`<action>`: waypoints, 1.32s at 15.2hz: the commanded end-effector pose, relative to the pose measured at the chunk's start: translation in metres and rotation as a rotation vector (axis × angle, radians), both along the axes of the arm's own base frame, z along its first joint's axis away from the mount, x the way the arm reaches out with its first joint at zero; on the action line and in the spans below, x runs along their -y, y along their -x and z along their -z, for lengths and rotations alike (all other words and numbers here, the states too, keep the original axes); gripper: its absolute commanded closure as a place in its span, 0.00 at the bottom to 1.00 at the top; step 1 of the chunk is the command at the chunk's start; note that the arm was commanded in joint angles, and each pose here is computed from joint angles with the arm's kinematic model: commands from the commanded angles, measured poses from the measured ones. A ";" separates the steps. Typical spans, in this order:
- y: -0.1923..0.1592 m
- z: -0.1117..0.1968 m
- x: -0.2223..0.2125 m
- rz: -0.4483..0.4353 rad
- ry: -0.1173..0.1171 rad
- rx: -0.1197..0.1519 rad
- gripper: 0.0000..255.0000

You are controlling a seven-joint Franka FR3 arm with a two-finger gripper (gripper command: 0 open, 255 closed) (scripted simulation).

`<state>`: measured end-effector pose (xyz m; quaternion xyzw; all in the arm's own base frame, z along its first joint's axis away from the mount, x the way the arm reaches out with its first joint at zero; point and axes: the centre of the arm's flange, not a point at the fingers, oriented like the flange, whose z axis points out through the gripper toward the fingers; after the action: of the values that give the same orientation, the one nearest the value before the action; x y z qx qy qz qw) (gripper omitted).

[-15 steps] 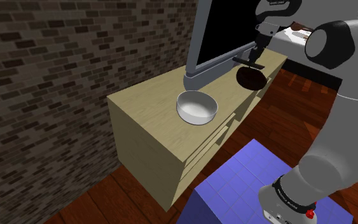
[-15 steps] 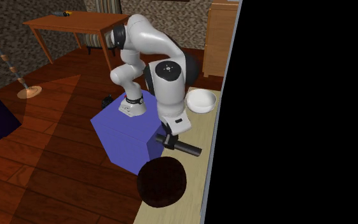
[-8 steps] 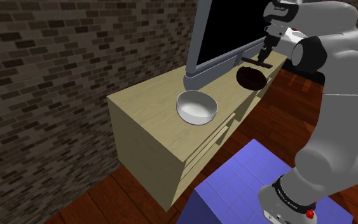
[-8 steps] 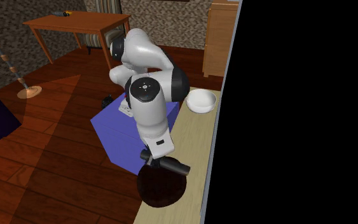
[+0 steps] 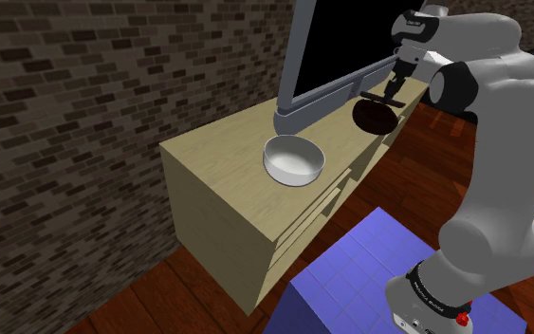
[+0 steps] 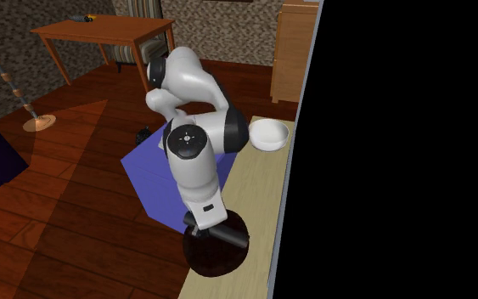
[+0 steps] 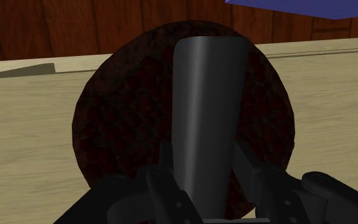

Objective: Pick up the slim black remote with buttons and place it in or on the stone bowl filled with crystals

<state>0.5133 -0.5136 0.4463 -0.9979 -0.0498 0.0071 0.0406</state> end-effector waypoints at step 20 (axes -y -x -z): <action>0.000 0.002 0.002 0.000 0.001 0.001 0.00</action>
<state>0.5151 -0.5138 0.4338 -0.9979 -0.0498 0.0065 0.0400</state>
